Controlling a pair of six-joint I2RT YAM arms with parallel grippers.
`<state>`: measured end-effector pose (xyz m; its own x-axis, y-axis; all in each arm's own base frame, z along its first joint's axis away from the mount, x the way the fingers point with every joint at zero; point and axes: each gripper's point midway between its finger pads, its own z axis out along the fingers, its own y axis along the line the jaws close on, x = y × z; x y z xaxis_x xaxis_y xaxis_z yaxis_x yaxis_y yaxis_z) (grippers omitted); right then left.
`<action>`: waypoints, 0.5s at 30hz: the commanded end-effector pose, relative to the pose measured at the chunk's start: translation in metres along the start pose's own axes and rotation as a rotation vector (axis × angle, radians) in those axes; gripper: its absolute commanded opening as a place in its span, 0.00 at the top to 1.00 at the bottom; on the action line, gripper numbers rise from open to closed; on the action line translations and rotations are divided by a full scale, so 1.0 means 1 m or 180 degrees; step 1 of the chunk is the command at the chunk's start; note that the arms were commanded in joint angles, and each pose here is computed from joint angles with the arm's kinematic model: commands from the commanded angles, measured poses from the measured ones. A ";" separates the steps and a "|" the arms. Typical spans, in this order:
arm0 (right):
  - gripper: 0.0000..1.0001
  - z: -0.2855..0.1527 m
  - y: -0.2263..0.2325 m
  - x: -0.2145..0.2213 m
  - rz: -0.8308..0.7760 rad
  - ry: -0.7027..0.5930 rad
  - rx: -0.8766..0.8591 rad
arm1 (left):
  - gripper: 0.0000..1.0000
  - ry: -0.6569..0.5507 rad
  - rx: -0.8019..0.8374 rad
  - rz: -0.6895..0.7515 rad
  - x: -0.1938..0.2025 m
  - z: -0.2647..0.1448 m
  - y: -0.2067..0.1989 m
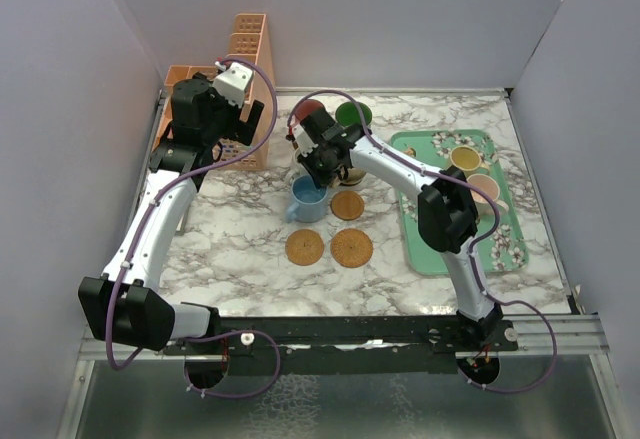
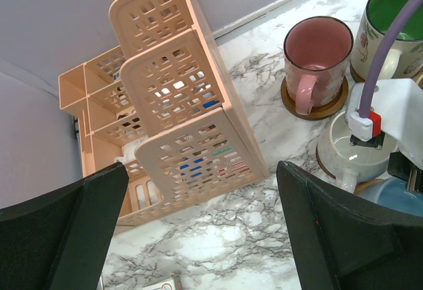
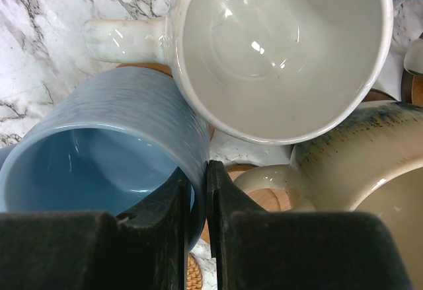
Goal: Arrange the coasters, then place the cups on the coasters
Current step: Place the cup on the coaster.
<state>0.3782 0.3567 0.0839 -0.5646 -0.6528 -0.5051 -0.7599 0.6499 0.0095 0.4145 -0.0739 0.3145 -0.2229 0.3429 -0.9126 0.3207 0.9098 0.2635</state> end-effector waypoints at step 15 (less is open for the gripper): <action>0.99 -0.020 0.000 -0.039 0.0001 -0.0352 0.0110 | 0.01 -0.0129 0.0062 0.0047 -0.009 -0.011 -0.002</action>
<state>0.3819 0.3595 0.0919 -0.5590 -0.6455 -0.5204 -0.7546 0.6561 -0.0032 0.4118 -0.0754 0.3181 -0.2109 0.3449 -0.9146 0.3300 0.9059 0.2655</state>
